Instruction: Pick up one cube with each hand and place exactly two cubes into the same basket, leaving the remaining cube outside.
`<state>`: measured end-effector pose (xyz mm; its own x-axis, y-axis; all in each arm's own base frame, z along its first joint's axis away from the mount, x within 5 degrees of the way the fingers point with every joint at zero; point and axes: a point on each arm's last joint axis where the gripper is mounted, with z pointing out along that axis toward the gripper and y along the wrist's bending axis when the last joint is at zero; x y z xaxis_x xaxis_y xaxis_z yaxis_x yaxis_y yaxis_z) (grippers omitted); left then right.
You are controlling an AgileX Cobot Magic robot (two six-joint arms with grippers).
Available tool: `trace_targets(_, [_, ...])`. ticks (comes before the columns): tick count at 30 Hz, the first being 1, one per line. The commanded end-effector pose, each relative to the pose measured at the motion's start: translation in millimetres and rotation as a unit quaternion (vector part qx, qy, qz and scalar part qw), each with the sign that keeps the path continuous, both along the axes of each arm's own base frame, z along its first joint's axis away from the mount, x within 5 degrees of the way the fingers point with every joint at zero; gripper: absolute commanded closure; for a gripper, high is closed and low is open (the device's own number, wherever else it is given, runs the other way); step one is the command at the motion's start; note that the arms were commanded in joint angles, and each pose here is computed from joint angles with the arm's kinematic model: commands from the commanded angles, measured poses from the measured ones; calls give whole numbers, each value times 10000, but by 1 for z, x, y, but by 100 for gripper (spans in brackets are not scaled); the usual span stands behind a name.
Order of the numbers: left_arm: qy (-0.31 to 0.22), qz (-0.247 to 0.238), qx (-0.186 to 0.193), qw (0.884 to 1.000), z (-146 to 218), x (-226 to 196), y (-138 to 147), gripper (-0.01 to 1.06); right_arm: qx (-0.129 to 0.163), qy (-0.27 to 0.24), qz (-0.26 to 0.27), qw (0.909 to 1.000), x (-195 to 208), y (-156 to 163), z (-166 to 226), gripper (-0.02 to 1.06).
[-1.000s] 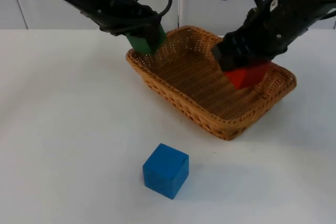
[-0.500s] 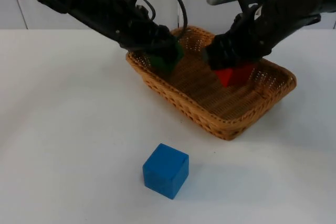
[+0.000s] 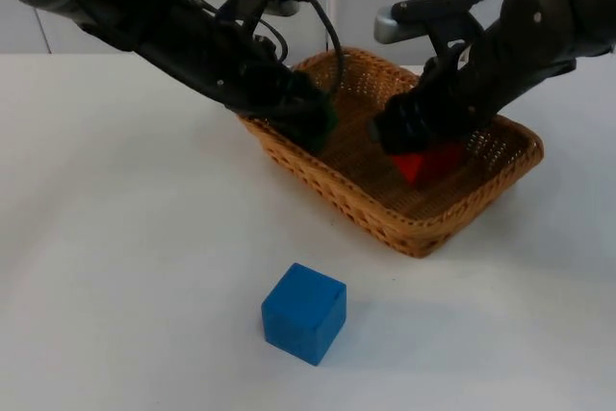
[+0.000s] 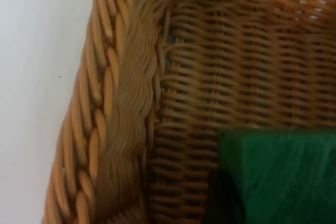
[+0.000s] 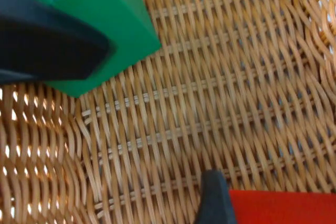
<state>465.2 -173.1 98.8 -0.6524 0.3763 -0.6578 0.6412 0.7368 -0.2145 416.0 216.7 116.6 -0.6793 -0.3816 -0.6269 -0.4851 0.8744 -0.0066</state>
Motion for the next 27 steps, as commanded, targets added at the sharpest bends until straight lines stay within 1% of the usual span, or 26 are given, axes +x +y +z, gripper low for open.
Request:
trace_targets(1, [60, 49, -158, 9998, 0, 0, -4, 105, 53, -130, -18, 9999, 4, -1, 4, 105])
trace_targets(2, [77, 70, -200, 9997, 1, 0, -4, 105, 54, -132, -18, 9999, 4, -1, 4, 104])
trace_targets(4, [86, 68, -210, 9997, 1, 0, -4, 105, 54, -132, -18, 9999, 4, -1, 4, 96])
trace_targets(5, [86, 68, -210, 9997, 1, 0, -4, 105, 54, -132, -18, 9999, 4, -1, 4, 96])
trace_targets(6, [91, 62, -213, 9997, 1, 0, -4, 104, 54, -132, -18, 9999, 4, -1, 4, 92])
trace_targets(7, [98, 54, -217, 9997, 1, 0, -4, 102, 54, -132, -18, 9999, 4, -1, 4, 87])
trace_targets(9, [107, 52, -228, 9997, 1, -1, -5, 90, 54, -132, -18, 9999, 4, -1, 4, 76])
trace_targets(10, [107, 52, -228, 9997, 1, -1, -5, 90, 54, -132, -18, 9999, 4, -1, 4, 76])
trace_targets(12, [114, 71, -254, 9996, 1, 0, -5, 73, 54, -132, -18, 9999, 4, -1, 4, 64])
trace_targets(13, [114, 71, -254, 9996, 1, 0, -5, 63, 62, -149, -19, 9999, 4, -1, 5, 59])
trace_targets(15, [125, 72, -261, 9996, 1, -1, -5, 44, 68, -162, -20, 9998, 4, -1, 5, 50])
trace_targets(16, [125, 72, -261, 9996, 1, -1, -5, 44, 68, -162, -20, 9998, 4, -1, 5, 50])
trace_targets(18, [132, 90, -285, 9995, 1, -1, -5, 29, 89, -206, -22, 9997, 5, -1, 5, 43])
trace_targets(19, [152, 100, -314, 9993, 1, -1, -5, 24, 93, -216, -23, 9997, 5, -1, 5, 40])
trace_targets(20, [166, 85, -341, 9992, 3, -1, -6, 22, 97, -224, -23, 9997, 5, 0, 6, 38])
trace_targets(22, [156, 92, -350, 9992, 4, -1, -6, 20, 113, -255, -23, 9996, 5, 0, 9, 37])
trace_targets(27, [37, 57, -410, 9991, 20, -1, -5, 19, 247, -551, -14, 9982, 4, -1, 37, 38])
